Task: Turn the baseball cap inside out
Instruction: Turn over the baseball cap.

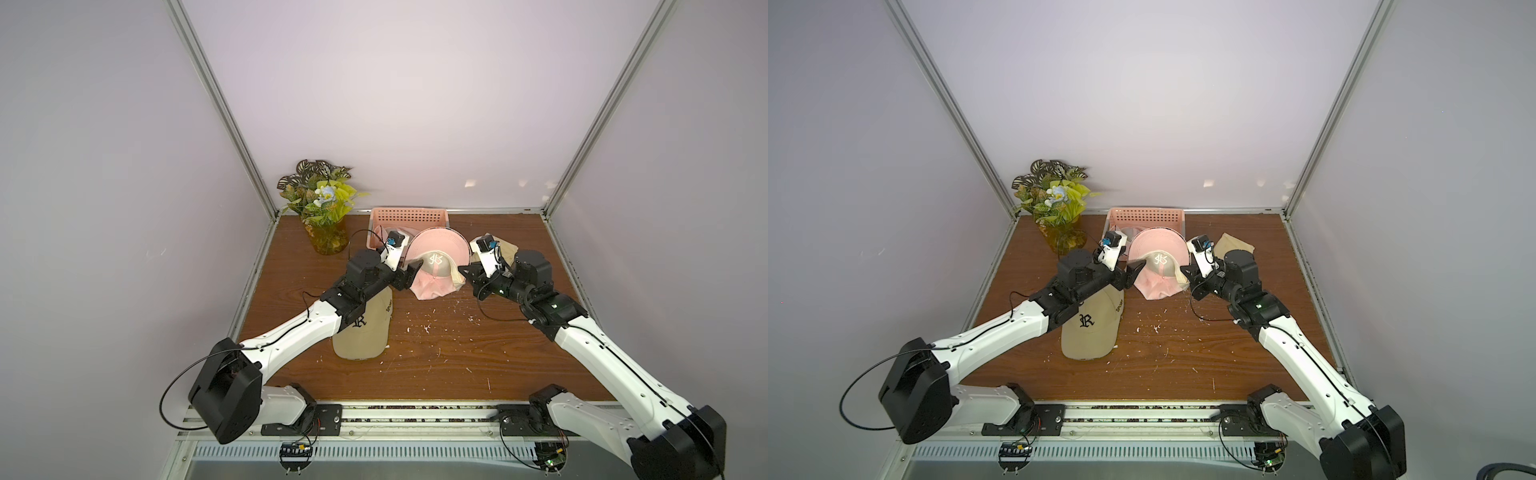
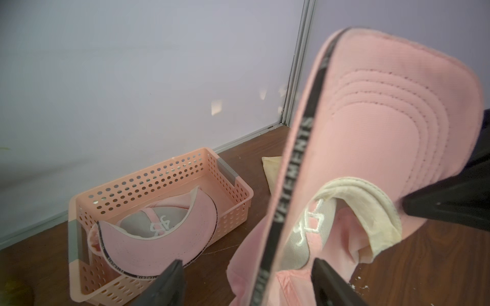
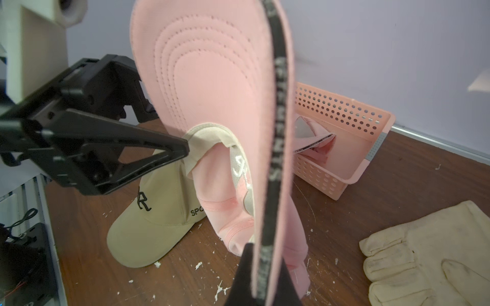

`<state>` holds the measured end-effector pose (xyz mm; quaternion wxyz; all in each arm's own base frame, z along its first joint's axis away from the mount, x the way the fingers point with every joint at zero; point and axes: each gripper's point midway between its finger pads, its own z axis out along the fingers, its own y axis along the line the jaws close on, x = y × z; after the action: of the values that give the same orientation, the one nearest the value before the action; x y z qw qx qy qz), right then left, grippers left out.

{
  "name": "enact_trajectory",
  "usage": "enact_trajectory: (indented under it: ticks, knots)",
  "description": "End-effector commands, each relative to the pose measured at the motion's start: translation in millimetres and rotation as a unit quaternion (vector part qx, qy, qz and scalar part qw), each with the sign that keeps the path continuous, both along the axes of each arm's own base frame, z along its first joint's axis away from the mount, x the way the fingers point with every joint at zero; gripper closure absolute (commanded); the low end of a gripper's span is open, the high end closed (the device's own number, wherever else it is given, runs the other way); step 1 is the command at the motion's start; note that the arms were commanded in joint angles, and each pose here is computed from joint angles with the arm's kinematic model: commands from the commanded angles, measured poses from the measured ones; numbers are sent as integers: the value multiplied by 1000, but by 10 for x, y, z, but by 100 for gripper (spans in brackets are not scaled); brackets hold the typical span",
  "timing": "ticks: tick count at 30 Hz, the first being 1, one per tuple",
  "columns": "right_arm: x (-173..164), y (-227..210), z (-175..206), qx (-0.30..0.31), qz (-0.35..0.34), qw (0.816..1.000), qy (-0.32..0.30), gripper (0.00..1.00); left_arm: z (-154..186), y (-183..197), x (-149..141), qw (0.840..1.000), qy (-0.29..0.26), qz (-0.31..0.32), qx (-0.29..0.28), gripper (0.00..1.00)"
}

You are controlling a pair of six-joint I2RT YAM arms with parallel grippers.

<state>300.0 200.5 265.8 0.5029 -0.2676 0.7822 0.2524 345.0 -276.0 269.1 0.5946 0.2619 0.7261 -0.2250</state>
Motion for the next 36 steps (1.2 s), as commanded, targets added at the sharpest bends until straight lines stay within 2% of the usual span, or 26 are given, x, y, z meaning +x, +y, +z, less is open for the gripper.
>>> enact_trajectory:
  ticks: [1,5,7,10,12,14,15,17,18,20,22,32,36]
  knots:
    - [-51,104,425,32,34,998,-43,100,146,-24,-53,999,-41,-18,6,28]
    - [-124,179,426,37,64,996,-39,100,121,-157,-184,996,-43,-73,8,36]
    - [-145,204,416,38,75,996,-36,100,103,-193,-221,995,-42,-88,4,44]
    - [-164,241,390,40,88,995,-30,100,111,-225,-261,994,-42,-102,0,63]
    - [-172,263,334,37,96,994,-22,100,152,-241,-308,993,-45,-113,-4,83]
    - [-158,276,270,35,98,995,-14,100,213,-248,-361,991,-47,-124,-13,97]
    - [-146,284,236,34,99,994,-12,100,253,-240,-379,991,-47,-125,-19,100]
    - [-124,296,170,34,99,994,-12,90,328,-243,-422,990,-47,-134,-27,100]
    - [-116,305,124,33,102,994,-15,78,363,-243,-441,989,-43,-137,-31,100]
    - [-119,327,59,31,112,993,-25,64,431,-259,-483,987,-35,-149,-36,100]
    - [-134,345,-12,30,122,992,-32,55,500,-259,-516,986,-29,-156,-42,100]
    - [-272,386,-227,22,164,985,-53,44,867,-121,-524,983,-25,-153,-101,100]
    - [-263,367,-278,19,157,986,-55,42,947,-110,-548,981,-24,-154,-114,100]
